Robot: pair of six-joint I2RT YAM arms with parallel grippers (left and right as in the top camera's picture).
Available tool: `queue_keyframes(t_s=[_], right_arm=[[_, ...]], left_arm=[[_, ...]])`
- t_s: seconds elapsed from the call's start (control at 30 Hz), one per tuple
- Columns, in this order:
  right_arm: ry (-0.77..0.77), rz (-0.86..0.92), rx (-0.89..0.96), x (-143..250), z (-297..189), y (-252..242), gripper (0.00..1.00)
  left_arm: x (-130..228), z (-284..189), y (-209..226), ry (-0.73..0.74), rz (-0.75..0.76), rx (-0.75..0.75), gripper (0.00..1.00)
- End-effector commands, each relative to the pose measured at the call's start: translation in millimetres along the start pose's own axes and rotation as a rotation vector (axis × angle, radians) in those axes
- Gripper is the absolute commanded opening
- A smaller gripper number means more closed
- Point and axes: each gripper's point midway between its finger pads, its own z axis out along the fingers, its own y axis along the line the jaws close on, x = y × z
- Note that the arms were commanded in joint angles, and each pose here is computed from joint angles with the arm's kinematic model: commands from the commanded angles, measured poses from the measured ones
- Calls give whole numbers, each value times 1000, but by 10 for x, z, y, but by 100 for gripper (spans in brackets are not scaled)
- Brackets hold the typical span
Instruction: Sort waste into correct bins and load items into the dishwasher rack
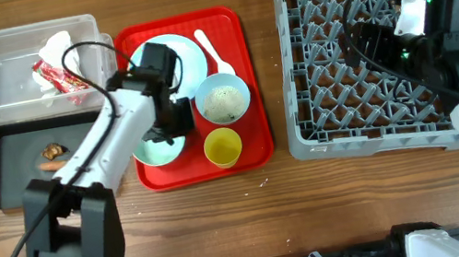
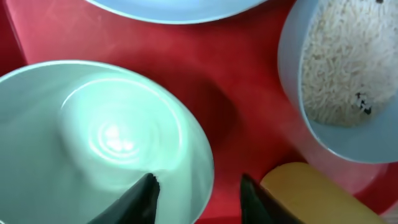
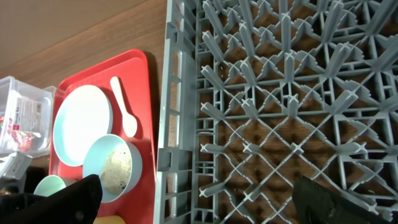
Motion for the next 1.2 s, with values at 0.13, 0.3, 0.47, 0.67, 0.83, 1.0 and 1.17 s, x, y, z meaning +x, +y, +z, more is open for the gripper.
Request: queue_keyframes(t_s=[0.13,0.3,0.47,0.67,0.83,1.0,1.17], right_arm=[[-1,14,2,-23,10,1,100],[0,14,2,-21,10,0,100],[-1,14,2,-23,10,1,100],[1,15,1,-19,10,1,100],[1,15,1,-20,10,1,100],[1,15,2,-20,10,0,100],[0,15,1,-22,10,1,100]], left_arm=[[-430,-451,-269,-173,55,14,55],[-842,-778,-819,-383,286,109,74],[-552,-381,-1318,-309,584,90,77],[-259,-59,-1723,-265,843,76,68],[-237,178,-1664,-210,810,58,52],[-220,278,-1639,-186,795,50,42],[-304,333,-1506,-195,671,-20,21]])
